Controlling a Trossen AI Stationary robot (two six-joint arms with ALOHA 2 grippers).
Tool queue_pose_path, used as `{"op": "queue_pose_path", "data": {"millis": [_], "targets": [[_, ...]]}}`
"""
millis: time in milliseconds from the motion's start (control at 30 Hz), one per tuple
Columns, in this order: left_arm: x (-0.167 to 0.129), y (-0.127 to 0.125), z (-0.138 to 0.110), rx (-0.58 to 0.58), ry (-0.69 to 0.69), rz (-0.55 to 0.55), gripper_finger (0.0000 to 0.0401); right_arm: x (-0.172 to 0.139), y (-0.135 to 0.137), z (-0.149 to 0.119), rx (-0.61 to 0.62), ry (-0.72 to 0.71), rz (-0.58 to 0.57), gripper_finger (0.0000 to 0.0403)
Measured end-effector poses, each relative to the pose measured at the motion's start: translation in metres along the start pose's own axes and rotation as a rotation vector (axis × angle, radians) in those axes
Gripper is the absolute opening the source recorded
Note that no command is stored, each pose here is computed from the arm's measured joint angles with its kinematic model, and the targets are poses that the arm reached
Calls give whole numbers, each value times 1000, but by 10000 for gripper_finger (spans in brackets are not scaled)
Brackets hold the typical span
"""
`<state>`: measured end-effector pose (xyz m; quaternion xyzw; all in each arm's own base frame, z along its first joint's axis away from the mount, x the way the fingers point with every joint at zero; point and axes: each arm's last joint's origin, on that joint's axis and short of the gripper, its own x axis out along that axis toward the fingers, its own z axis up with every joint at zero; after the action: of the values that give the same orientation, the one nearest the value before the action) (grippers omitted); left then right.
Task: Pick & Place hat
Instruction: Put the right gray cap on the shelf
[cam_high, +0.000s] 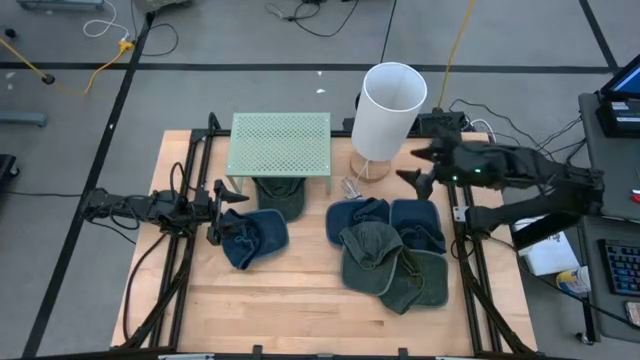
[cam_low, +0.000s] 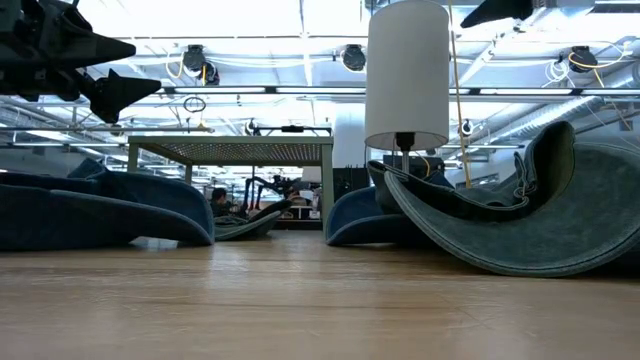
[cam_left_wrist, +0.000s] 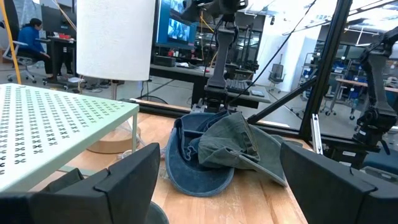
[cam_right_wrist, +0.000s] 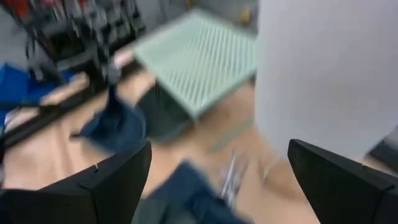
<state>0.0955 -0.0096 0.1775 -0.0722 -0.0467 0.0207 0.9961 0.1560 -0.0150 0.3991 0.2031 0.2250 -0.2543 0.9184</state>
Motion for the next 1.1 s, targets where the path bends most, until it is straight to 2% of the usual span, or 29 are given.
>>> {"op": "queue_pose_path", "data": {"millis": [267,500,633,900,1100], "targets": [[0,0,0,0,0,0,335,14,18,2,139,464,-45,373],[0,0,0,0,0,0,335,13,31,-2,257,685,-144,373],[0,0,0,0,0,0,335,14,30,-4,373,732,-213,373],[0,0,0,0,0,0,335,16,29,-6,541,734,-311,373],[0,0,0,0,0,0,335,17,29,-7,569,732,-328,373]]}}
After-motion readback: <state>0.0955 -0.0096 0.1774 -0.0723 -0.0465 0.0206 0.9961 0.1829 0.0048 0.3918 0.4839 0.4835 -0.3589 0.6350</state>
